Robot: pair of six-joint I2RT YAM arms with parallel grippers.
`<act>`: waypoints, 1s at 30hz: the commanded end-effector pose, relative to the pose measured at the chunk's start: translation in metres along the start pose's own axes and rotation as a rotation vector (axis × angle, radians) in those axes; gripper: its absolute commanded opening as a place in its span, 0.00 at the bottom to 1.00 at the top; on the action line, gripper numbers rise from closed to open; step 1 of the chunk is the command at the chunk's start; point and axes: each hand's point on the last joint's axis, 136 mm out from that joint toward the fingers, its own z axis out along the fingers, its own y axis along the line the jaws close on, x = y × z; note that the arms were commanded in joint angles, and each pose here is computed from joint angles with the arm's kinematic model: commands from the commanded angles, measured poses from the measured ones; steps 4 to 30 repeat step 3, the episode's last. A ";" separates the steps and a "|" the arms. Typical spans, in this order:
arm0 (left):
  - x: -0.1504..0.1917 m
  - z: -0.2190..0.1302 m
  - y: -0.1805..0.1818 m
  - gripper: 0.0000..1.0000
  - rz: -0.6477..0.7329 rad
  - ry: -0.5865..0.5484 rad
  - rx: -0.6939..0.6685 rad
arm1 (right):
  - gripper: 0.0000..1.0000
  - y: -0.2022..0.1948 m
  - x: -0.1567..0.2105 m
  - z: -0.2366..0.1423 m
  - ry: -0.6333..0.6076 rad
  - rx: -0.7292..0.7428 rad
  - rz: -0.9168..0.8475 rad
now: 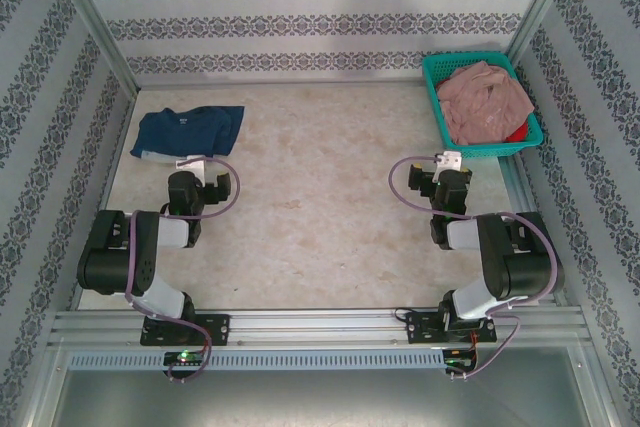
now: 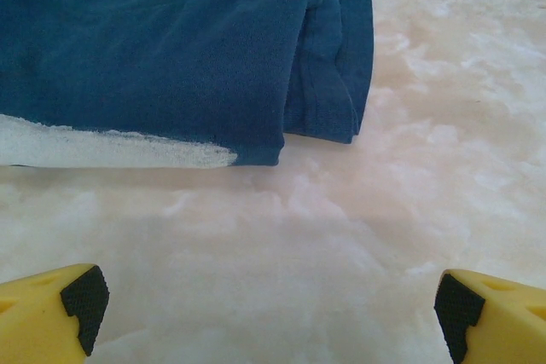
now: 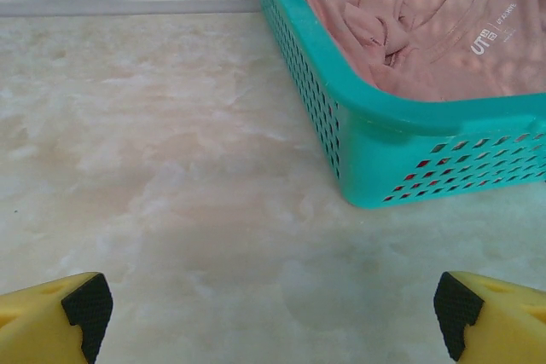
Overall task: Fold the inside-out t-shirt
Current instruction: Reset both arms
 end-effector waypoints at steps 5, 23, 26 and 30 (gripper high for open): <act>-0.018 0.001 -0.005 1.00 0.014 -0.061 0.005 | 0.98 0.006 -0.017 0.000 -0.054 -0.029 -0.001; -0.018 0.001 -0.005 1.00 0.014 -0.061 0.005 | 0.98 0.006 -0.017 0.000 -0.054 -0.029 -0.001; -0.018 0.001 -0.005 1.00 0.014 -0.061 0.005 | 0.98 0.006 -0.017 0.000 -0.054 -0.029 -0.001; -0.018 0.001 -0.005 1.00 0.014 -0.061 0.005 | 0.98 0.006 -0.017 0.000 -0.054 -0.029 -0.001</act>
